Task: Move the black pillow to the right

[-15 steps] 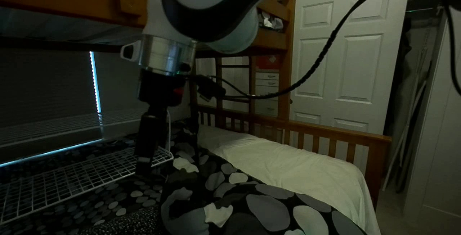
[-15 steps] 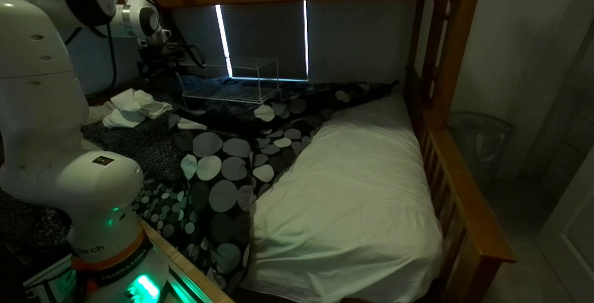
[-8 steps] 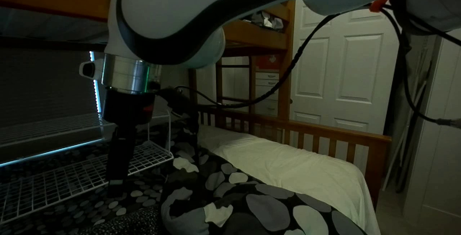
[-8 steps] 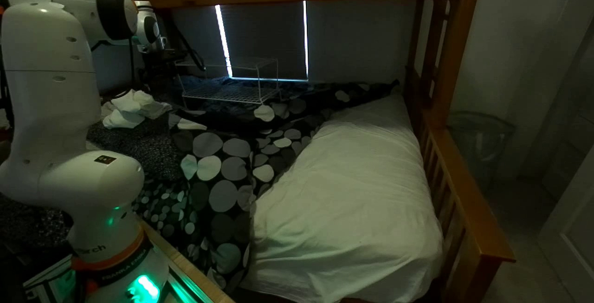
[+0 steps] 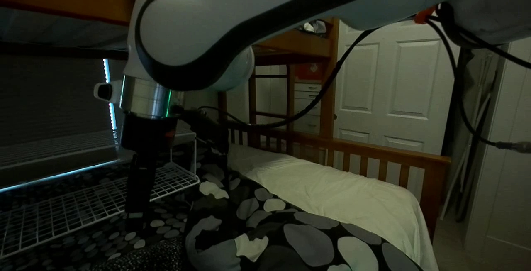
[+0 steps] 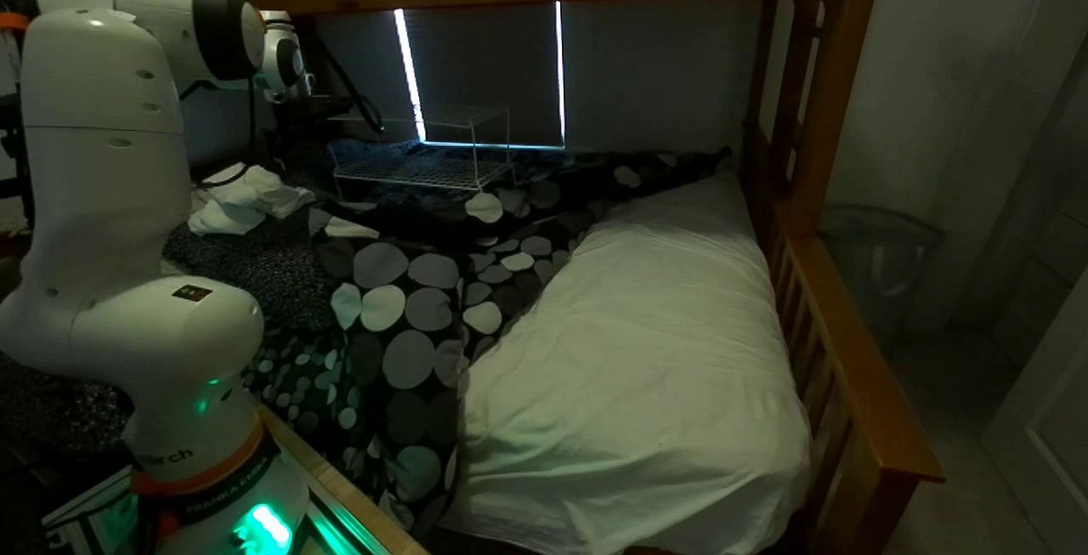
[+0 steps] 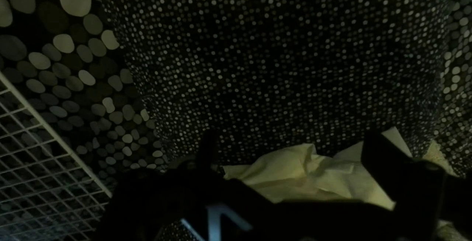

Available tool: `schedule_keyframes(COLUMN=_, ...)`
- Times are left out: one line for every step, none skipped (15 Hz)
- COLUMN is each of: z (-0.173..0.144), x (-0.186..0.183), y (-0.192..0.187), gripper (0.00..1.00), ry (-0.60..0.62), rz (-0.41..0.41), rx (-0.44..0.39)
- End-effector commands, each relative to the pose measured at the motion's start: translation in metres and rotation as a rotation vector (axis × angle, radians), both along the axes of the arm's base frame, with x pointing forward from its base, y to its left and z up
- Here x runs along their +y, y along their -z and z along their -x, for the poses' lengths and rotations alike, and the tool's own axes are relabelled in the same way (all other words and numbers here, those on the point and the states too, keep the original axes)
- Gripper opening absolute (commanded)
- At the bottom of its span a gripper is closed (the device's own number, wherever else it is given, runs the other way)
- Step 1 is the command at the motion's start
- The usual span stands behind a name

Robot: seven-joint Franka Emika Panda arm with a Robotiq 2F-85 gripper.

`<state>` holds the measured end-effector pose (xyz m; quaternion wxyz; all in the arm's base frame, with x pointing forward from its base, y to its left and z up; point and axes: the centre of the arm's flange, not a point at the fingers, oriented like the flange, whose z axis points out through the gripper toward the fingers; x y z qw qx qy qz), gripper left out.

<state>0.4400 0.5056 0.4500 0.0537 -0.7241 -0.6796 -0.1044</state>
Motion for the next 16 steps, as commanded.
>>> schedule_keyframes(z=-0.031, x=0.023, y=0.046, gripper=1.00, ry=-0.063, rz=0.019, rx=0.016)
schedule_keyframes(z=-0.036, x=0.025, y=0.057, gripper=1.00, ry=-0.080, rz=0.036, rx=0.014)
schedule_keyframes(z=-0.042, x=0.027, y=0.067, gripper=1.00, ry=-0.080, rz=0.046, rx=0.019)
schedule_keyframes(z=-0.049, x=0.031, y=0.081, gripper=1.00, ry=-0.085, rz=0.052, rx=0.020)
schedule_keyframes(z=-0.054, x=0.033, y=0.089, gripper=1.00, ry=-0.096, rz=0.057, rx=0.011)
schedule_keyframes(z=-0.059, x=0.035, y=0.099, gripper=1.00, ry=-0.104, rz=0.064, rx=0.003)
schedule_keyframes(z=-0.065, x=0.036, y=0.105, gripper=1.00, ry=-0.114, rz=0.061, rx=0.003)
schedule_keyframes(z=-0.069, x=0.039, y=0.113, gripper=1.00, ry=-0.132, rz=0.058, rx=0.000)
schedule_keyframes(z=-0.074, x=0.041, y=0.119, gripper=1.00, ry=-0.146, rz=0.055, rx=-0.007)
schedule_keyframes(z=-0.078, x=0.045, y=0.124, gripper=1.00, ry=-0.167, rz=0.041, rx=-0.012)
schedule_keyframes(z=-0.082, x=0.048, y=0.128, gripper=1.00, ry=-0.186, rz=0.030, rx=-0.019)
schedule_keyframes(z=-0.085, x=0.051, y=0.134, gripper=1.00, ry=-0.209, rz=0.029, rx=-0.026)
schedule_keyframes(z=-0.088, x=0.053, y=0.137, gripper=1.00, ry=-0.233, rz=0.028, rx=-0.031)
schedule_keyframes(z=-0.091, x=0.056, y=0.143, gripper=1.00, ry=-0.250, rz=0.037, rx=-0.037)
schedule_keyframes(z=-0.093, x=0.058, y=0.146, gripper=1.00, ry=-0.267, rz=0.033, rx=-0.035)
schedule_keyframes(z=-0.094, x=0.061, y=0.153, gripper=1.00, ry=-0.299, rz=0.034, rx=-0.033)
